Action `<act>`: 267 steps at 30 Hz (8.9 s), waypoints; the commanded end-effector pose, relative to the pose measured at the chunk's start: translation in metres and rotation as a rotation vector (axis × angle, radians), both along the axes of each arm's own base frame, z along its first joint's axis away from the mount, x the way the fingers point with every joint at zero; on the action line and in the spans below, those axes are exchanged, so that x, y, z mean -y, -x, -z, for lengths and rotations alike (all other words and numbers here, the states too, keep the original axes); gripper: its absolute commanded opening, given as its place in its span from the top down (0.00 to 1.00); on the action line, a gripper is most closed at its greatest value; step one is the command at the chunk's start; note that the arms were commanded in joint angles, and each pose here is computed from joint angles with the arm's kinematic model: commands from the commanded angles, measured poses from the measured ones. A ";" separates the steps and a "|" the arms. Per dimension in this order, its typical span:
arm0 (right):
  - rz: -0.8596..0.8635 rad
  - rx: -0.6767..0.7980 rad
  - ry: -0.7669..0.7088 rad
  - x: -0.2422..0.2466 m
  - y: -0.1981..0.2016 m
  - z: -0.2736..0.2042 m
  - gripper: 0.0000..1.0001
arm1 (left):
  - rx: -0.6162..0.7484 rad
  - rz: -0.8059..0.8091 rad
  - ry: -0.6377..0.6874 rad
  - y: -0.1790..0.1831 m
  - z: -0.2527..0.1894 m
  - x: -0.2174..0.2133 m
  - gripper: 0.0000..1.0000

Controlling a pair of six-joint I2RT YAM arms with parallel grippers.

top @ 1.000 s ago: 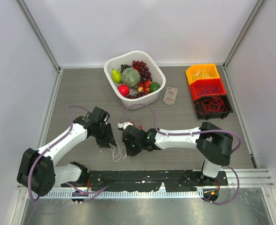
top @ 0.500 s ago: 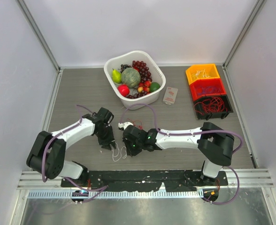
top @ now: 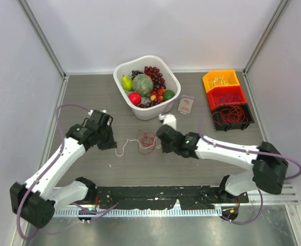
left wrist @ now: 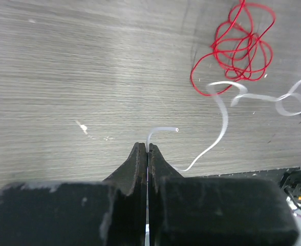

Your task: Untangle the cables

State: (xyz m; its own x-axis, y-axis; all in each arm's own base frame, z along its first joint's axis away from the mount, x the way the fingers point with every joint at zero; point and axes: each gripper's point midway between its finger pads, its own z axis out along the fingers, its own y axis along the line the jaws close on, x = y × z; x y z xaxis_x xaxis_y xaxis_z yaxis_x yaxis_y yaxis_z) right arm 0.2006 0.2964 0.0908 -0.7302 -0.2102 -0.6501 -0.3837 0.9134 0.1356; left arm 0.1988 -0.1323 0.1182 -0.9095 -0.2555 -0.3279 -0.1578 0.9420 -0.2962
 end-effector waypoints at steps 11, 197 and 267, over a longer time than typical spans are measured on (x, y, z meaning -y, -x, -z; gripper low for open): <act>0.501 0.227 0.007 0.181 -0.056 -0.077 0.99 | 0.208 -0.313 -0.242 0.017 -0.064 -0.095 1.00; 0.150 -0.157 -0.497 0.048 -0.028 -0.040 0.49 | -0.042 0.399 -0.213 -0.075 0.112 0.091 0.68; -0.037 -0.387 -1.002 -0.062 -0.031 -0.073 0.46 | 0.318 0.116 0.173 0.011 -0.103 0.042 1.00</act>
State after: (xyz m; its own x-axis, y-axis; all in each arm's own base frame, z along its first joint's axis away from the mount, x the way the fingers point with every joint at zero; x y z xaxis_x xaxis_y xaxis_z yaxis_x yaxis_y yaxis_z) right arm 0.2300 0.3410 0.1375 -0.9191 0.2723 -0.2849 -0.1586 0.4061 0.9000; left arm 0.1812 -0.1683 0.1980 -0.8290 -0.2007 -0.5221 0.0468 0.9053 -0.4222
